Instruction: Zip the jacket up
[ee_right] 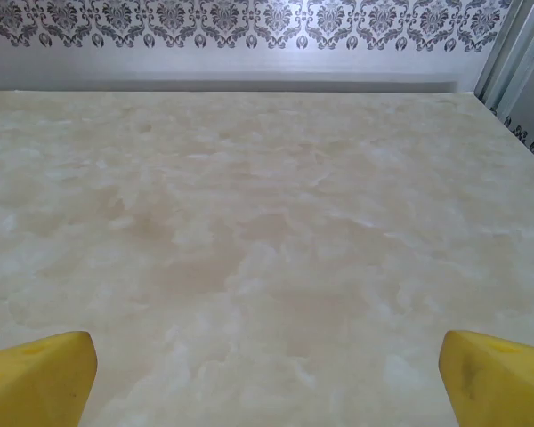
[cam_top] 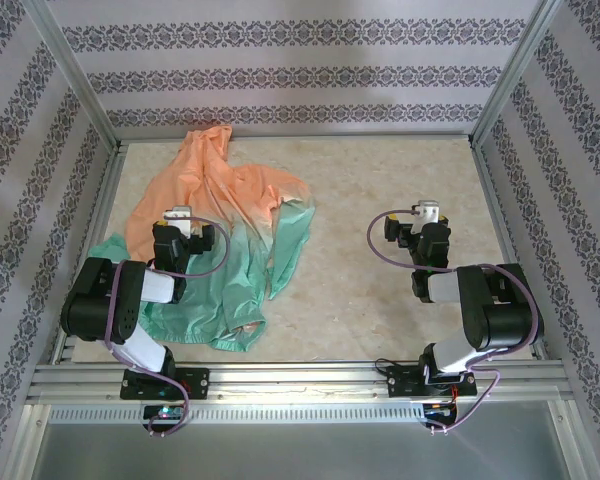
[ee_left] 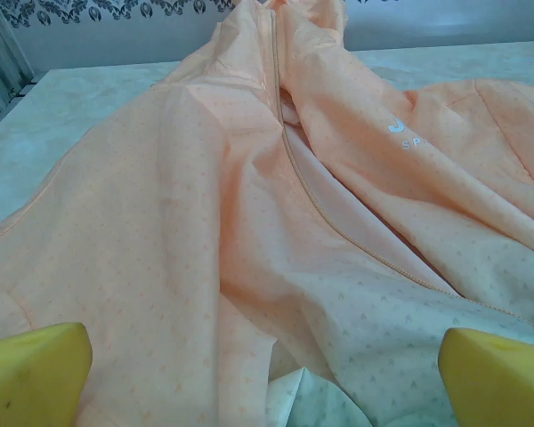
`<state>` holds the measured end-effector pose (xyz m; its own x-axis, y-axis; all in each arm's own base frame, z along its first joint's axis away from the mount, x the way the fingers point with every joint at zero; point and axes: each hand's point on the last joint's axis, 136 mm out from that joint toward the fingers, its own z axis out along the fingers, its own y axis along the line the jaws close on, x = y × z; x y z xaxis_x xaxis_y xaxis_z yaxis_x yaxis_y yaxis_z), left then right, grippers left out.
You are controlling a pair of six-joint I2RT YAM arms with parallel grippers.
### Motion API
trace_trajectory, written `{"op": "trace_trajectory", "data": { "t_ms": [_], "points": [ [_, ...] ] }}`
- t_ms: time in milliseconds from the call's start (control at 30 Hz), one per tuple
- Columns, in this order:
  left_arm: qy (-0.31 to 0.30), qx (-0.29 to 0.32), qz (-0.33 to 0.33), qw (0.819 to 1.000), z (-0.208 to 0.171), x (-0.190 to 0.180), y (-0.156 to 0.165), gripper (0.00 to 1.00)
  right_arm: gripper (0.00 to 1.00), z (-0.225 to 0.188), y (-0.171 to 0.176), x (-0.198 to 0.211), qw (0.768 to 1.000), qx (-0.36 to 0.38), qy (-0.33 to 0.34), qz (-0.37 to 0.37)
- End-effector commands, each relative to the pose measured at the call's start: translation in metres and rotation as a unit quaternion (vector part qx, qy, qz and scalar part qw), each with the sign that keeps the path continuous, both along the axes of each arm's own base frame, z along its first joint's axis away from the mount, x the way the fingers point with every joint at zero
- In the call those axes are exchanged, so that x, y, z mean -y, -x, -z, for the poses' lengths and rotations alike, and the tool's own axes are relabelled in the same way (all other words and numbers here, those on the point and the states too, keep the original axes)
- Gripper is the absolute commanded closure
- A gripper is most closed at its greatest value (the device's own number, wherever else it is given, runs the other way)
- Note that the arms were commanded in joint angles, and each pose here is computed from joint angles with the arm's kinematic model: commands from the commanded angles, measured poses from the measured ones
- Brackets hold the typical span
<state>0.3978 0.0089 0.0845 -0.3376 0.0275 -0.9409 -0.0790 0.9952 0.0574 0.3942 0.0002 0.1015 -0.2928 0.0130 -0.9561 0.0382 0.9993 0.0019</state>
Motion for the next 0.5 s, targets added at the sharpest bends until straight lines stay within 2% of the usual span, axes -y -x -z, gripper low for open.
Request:
{"op": "trace_trajectory", "data": {
  "t_ms": [0,467],
  "points": [
    [0.009,0.003,0.0,1.0,-0.004,-0.0018,-0.002,0.0,0.02,-0.0064,-0.0046,0.0006,1.0,0.01,-0.008,-0.002],
    [0.009,0.004,-0.001,1.0,-0.0042,-0.002,-0.0013,0.0,0.02,-0.0062,-0.0045,0.0003,1.0,0.009,-0.009,-0.003]
  ]
}}
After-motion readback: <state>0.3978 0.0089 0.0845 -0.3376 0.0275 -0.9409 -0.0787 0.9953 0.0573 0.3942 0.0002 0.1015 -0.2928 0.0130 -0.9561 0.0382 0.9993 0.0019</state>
